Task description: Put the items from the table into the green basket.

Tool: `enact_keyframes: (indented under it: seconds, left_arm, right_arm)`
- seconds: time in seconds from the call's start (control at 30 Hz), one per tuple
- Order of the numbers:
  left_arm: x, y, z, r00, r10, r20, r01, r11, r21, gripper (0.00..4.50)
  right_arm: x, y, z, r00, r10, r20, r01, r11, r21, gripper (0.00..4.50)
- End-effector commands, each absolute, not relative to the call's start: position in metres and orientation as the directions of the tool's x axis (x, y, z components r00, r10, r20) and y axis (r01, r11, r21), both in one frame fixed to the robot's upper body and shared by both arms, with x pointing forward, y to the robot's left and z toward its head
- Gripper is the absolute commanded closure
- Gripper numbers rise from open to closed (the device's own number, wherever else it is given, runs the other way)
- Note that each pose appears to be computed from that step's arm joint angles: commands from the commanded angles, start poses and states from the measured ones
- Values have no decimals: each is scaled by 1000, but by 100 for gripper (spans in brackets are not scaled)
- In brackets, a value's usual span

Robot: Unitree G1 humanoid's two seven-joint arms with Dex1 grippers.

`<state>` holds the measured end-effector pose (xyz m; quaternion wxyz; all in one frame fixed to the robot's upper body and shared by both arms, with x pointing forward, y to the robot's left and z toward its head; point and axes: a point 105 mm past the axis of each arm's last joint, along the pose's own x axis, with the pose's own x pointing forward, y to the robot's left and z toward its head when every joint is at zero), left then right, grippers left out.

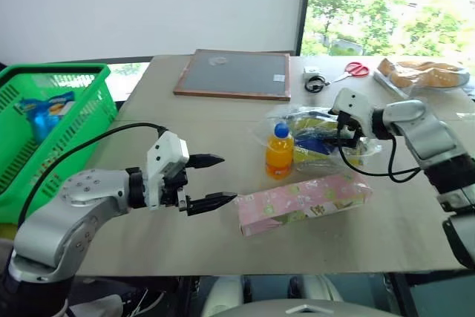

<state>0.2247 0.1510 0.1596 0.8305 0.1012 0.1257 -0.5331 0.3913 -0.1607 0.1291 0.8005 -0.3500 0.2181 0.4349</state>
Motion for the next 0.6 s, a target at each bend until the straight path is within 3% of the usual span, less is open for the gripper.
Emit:
enact_keyframes:
  seconds: [0.03, 0.1, 0.37, 0.47, 0.6]
  left_arm:
    - [221, 149, 171, 436, -854, -285, 899, 431, 81, 1]
    - [220, 149, 172, 445, -850, -280, 894, 441, 84, 0]
    - [220, 139, 180, 436, -865, -247, 899, 427, 95, 0]
    - [221, 133, 186, 414, -881, -226, 910, 402, 100, 0]
    - [223, 125, 192, 379, -903, -201, 925, 364, 108, 0]
  right_arm:
    - [400, -182, 114, 512, 454, -729, -852, 377, -364, 25]
    - [402, -188, 110, 502, 444, -742, -856, 376, -354, 74]
    - [390, -192, 142, 504, 570, -649, -859, 408, -309, 438]
    - [378, -201, 168, 556, 599, -577, -827, 470, -309, 448]
    - [363, -230, 194, 673, 534, -512, -732, 585, -350, 448]
